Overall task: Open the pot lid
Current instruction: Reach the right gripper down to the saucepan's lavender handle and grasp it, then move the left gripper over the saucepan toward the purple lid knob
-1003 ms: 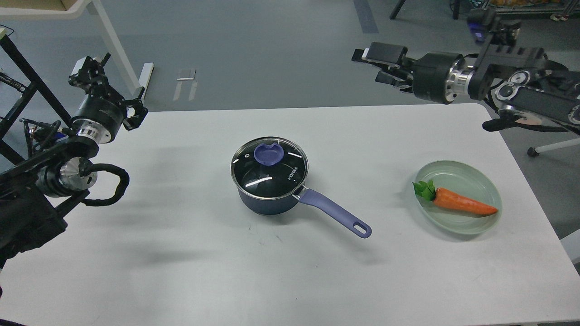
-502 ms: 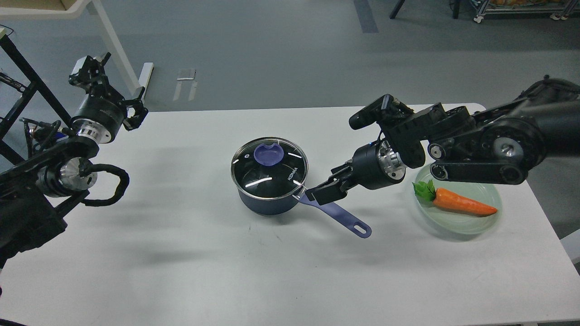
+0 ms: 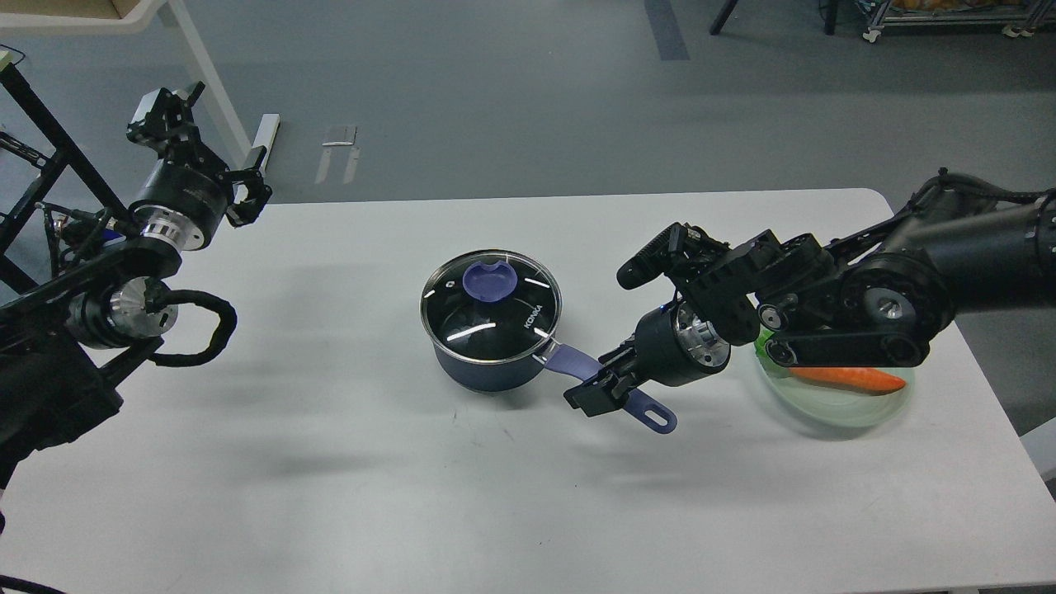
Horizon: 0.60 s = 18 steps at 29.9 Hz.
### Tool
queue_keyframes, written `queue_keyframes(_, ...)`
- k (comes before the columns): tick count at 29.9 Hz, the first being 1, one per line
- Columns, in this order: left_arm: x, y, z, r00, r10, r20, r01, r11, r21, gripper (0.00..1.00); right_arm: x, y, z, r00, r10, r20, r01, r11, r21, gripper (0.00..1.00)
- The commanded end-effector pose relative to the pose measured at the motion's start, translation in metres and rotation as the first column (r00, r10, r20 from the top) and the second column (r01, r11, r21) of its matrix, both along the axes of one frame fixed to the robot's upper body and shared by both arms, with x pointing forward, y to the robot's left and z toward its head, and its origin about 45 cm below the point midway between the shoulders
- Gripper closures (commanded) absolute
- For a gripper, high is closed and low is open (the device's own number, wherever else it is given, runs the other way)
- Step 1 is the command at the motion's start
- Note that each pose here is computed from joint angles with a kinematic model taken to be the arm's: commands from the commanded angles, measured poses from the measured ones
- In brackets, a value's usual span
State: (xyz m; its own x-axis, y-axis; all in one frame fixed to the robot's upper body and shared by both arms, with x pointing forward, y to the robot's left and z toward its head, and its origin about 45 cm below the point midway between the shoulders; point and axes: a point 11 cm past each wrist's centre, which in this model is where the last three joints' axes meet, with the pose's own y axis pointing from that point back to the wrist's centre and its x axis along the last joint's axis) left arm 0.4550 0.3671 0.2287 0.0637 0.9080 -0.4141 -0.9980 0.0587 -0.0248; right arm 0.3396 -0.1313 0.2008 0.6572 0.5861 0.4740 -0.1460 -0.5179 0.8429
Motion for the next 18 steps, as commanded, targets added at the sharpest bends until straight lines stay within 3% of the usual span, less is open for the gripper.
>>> queue_keyframes(1,0.002,0.0,0.004,1.0,0.0,0.007,0.0,1.0,0.002,0.01,-0.002,0.001,-0.004,1.0,0.0,-0.006,0.0,1.0,0.002,0.36)
queue_keyframes(12,0.02,-0.025,0.04,0.99,-0.107,0.089,0.092,0.984,0.155,0.01,0.0,0.002,-0.003,1.0,0.001,0.005,-0.001,1.0,0.008,0.6)
queue_keyframes(18,0.023,-0.034,0.044,0.984,-0.165,0.073,0.142,0.959,0.245,0.01,0.001,0.001,-0.004,1.0,-0.007,0.011,0.007,1.0,0.0,0.67)
